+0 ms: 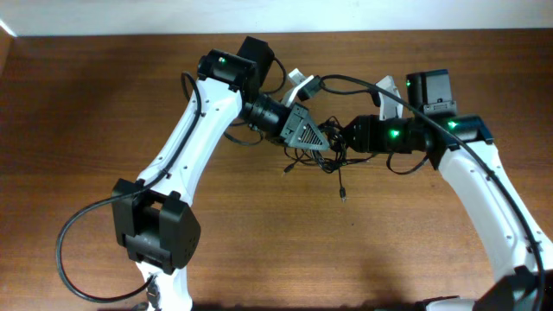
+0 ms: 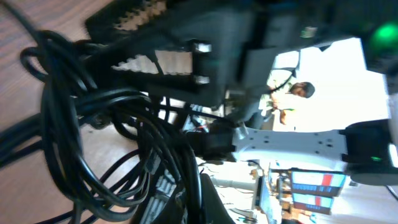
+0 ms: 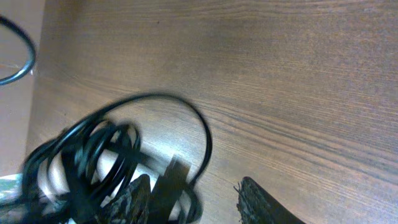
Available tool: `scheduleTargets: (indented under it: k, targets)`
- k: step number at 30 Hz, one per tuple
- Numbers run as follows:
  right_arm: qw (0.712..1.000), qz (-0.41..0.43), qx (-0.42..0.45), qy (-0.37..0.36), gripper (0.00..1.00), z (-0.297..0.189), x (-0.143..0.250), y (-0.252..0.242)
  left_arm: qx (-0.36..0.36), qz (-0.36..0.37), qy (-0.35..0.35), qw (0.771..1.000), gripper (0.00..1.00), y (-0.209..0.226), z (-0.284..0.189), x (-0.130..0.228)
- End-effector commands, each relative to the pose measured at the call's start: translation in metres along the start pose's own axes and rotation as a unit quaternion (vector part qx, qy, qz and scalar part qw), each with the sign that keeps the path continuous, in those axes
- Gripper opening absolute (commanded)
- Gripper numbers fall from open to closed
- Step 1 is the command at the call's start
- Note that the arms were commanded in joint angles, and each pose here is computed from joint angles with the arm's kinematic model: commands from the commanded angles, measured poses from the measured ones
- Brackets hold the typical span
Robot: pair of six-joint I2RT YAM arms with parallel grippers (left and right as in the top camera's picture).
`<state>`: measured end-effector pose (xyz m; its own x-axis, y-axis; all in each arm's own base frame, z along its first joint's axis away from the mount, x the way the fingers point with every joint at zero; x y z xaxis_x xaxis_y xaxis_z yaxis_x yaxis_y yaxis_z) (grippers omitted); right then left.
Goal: Untangle cables
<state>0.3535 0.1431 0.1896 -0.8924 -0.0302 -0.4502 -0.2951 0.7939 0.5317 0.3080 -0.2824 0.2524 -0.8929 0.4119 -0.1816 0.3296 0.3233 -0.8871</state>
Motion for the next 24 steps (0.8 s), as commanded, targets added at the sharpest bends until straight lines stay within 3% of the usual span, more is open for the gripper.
scheduleTargets:
  k: [1,3,4,5,6,8,11,13,17,19,21,22,23,24]
  targets:
    - [1.000,-0.011,-0.011,0.007,0.47,0.016,-0.005,0.000,0.061,0.017,-0.013,0.998,0.00,-0.030,-0.009,0.000]
    - [0.999,-0.019,-0.027,0.011,0.47,0.023,-0.004,0.008,0.064,0.017,-0.014,0.998,0.00,-0.031,-0.009,0.000]
    - [0.999,-0.022,-0.027,0.009,0.35,0.024,-0.005,0.009,0.062,0.017,-0.014,0.998,0.00,-0.031,-0.009,0.000]
    - [1.000,-0.020,-0.023,-0.001,0.08,0.021,-0.010,0.003,0.039,0.017,-0.014,0.999,0.00,-0.022,-0.010,-0.001]
    - [1.000,-0.013,-0.017,-0.008,0.04,0.017,-0.013,-0.004,0.011,0.014,-0.016,1.000,0.00,-0.011,-0.014,-0.001]
    - [0.996,0.051,0.056,-0.052,0.04,-0.019,-0.025,-0.050,-0.138,-0.056,-0.039,0.988,0.00,0.050,-0.049,-0.003]
    - [0.983,0.073,0.139,-0.092,0.04,-0.067,-0.022,-0.065,-0.314,-0.133,-0.063,0.938,0.00,0.115,-0.102,0.007]
    - [0.981,0.072,0.152,-0.098,0.04,-0.087,-0.012,-0.054,-0.361,-0.140,-0.064,0.920,0.03,0.129,-0.117,0.012]
    - [0.974,0.107,0.188,-0.069,0.04,-0.095,0.011,-0.061,-0.420,-0.147,-0.053,0.894,0.14,0.143,-0.132,0.020]
    - [0.978,0.109,0.166,-0.061,0.04,-0.092,0.014,-0.054,-0.400,-0.147,-0.052,0.903,0.08,0.138,-0.125,0.019]
    - [0.979,0.109,0.159,-0.060,0.04,-0.091,0.014,-0.052,-0.345,-0.142,-0.051,0.927,0.06,0.122,-0.107,0.015]
    - [0.979,0.109,0.159,-0.060,0.04,-0.091,0.014,-0.052,-0.359,-0.137,-0.039,0.922,0.09,0.123,-0.104,0.018]
    - [0.979,0.110,0.160,-0.057,0.07,-0.091,0.015,-0.052,-0.426,-0.153,-0.028,0.891,0.27,0.136,-0.116,0.027]
    - [0.979,0.110,0.160,-0.053,0.16,-0.091,0.017,-0.052,-0.565,-0.251,-0.061,0.784,0.42,0.161,-0.166,0.048]
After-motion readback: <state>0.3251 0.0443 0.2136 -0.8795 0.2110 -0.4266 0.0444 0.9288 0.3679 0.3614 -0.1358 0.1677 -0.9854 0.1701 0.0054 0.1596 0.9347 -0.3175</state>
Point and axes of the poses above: each gripper's point midway between its finger pads, its own z axis out along the fingers, its own y axis along the line the jaws close on, x = y × z, the point moved 1 cm from there along -z, back along the fingers, and after that the axes turned 5 degrees about -z, right-handed, at the moved point
